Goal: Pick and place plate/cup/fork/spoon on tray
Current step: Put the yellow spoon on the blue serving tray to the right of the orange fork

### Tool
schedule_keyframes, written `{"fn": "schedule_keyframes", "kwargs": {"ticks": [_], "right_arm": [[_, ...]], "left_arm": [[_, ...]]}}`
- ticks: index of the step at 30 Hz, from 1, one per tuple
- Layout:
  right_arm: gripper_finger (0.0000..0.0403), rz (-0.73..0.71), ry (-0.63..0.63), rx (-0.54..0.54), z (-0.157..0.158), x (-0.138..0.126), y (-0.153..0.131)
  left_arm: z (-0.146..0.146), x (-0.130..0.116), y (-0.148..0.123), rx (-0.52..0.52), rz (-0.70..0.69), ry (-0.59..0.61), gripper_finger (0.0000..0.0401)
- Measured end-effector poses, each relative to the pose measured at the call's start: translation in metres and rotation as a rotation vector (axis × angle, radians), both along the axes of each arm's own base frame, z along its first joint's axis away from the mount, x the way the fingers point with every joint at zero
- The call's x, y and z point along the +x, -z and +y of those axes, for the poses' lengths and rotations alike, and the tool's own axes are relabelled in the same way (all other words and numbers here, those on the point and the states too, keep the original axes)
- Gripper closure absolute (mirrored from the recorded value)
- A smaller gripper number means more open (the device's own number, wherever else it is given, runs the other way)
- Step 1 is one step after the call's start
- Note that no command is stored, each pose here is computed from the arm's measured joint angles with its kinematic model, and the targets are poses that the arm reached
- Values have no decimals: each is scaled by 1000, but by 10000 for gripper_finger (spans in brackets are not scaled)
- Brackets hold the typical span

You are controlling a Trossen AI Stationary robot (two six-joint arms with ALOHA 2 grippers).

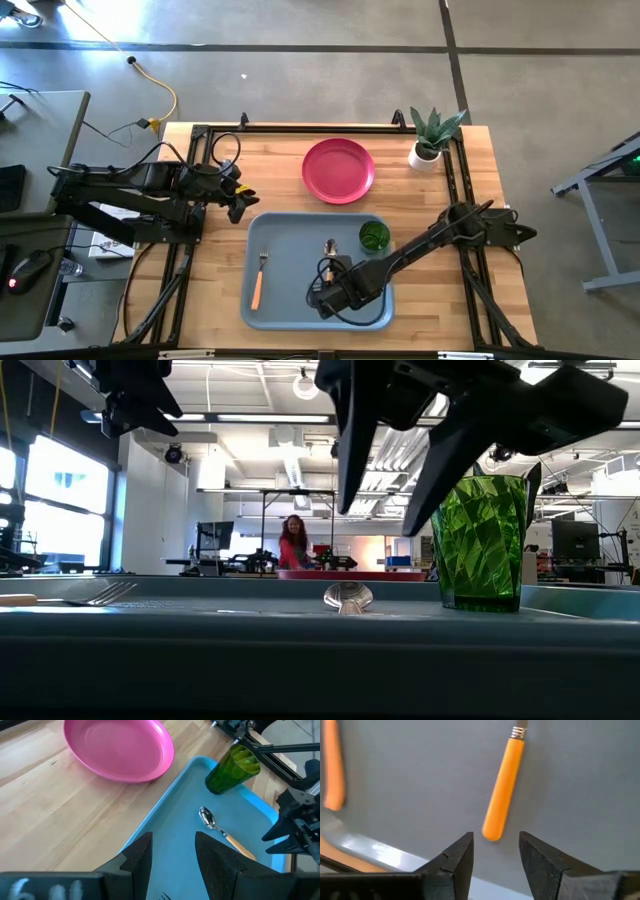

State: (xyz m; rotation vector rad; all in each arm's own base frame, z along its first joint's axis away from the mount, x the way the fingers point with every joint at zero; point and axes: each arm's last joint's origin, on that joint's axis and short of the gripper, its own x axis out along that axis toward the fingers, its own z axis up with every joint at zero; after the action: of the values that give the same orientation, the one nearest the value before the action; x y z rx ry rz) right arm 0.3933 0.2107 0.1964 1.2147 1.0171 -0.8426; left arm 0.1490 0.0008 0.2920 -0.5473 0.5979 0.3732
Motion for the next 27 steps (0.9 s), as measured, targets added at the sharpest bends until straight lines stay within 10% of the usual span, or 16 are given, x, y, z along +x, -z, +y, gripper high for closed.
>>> {"fn": "schedule_keyframes", "kwargs": {"ticks": [27], "right_arm": [[253, 69, 61, 104, -41, 35, 32]], "left_arm": [[0, -1, 1, 85, 37, 53, 261]]}}
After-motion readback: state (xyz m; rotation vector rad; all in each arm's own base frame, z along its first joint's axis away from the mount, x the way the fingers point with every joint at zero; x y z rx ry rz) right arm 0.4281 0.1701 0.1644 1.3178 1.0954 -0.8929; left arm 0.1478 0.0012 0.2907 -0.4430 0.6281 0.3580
